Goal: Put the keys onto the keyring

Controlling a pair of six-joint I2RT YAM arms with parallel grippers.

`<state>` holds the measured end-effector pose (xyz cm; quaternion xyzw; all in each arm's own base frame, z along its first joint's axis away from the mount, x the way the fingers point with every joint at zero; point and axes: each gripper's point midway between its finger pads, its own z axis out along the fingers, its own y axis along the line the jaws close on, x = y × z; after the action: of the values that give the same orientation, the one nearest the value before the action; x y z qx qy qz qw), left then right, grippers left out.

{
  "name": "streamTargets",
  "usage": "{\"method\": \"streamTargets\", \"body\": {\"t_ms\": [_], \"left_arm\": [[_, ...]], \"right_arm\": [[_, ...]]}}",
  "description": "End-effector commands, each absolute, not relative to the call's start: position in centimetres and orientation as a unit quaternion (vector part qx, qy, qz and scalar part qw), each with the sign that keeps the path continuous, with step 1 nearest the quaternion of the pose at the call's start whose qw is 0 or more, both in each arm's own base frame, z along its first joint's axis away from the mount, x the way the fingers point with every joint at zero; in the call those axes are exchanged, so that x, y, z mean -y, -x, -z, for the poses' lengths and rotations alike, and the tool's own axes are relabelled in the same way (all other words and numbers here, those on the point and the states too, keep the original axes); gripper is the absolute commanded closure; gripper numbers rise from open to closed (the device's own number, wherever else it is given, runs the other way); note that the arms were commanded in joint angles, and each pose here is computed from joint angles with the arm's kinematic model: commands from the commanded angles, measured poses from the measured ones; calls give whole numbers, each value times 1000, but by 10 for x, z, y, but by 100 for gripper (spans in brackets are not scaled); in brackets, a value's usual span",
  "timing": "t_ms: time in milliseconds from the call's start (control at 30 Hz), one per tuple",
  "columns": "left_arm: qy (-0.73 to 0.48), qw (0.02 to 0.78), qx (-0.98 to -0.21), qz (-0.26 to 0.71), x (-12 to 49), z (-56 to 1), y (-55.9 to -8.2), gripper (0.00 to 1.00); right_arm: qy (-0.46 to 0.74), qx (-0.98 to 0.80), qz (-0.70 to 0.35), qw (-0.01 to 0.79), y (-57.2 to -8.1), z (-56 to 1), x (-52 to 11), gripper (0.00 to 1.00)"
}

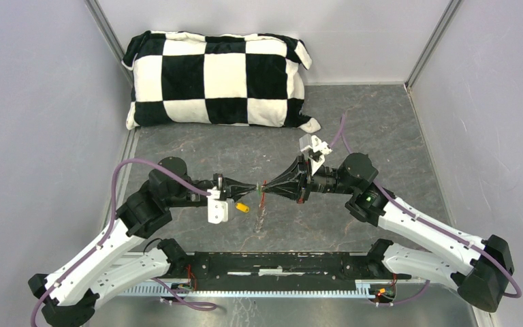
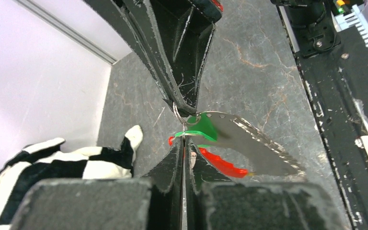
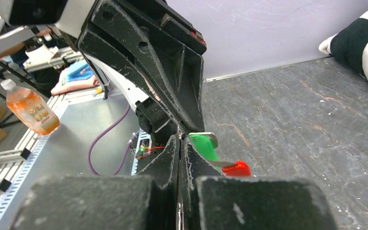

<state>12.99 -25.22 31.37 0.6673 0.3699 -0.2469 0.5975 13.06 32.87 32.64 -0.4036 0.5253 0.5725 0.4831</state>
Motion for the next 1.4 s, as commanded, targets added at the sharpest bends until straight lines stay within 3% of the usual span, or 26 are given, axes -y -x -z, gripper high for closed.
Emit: {"method": "streamTargets", "body": {"t_ms": [0,367,833,967,1100,1200,1367], "left_arm": [[-698,623,-282,212,254,-322,-123,97],[-744,629,-153,164,255,-307,-106,98],[-776,616,-75,110,264,-282,-105,98],[-783,611,-60,102,268,-277,-103,90],[-776,608,-108,129,271,-285,-106,73],[-746,609,-207,172,269,-298,-114,65],[-710,604,-284,226,263,-314,-110,59]], "right_arm": [[363,-489,-598,522,-132,-358,-323,100],[312,-490,-619,529,-140,-359,-321,100],[245,-489,-628,553,-149,-354,-309,100],[235,-484,-632,557,-150,-355,-307,100],[248,-480,-622,567,-149,-357,-306,99],[272,-478,-599,582,-148,-359,-304,100],[323,-466,-569,596,-142,-364,-304,100]]}}
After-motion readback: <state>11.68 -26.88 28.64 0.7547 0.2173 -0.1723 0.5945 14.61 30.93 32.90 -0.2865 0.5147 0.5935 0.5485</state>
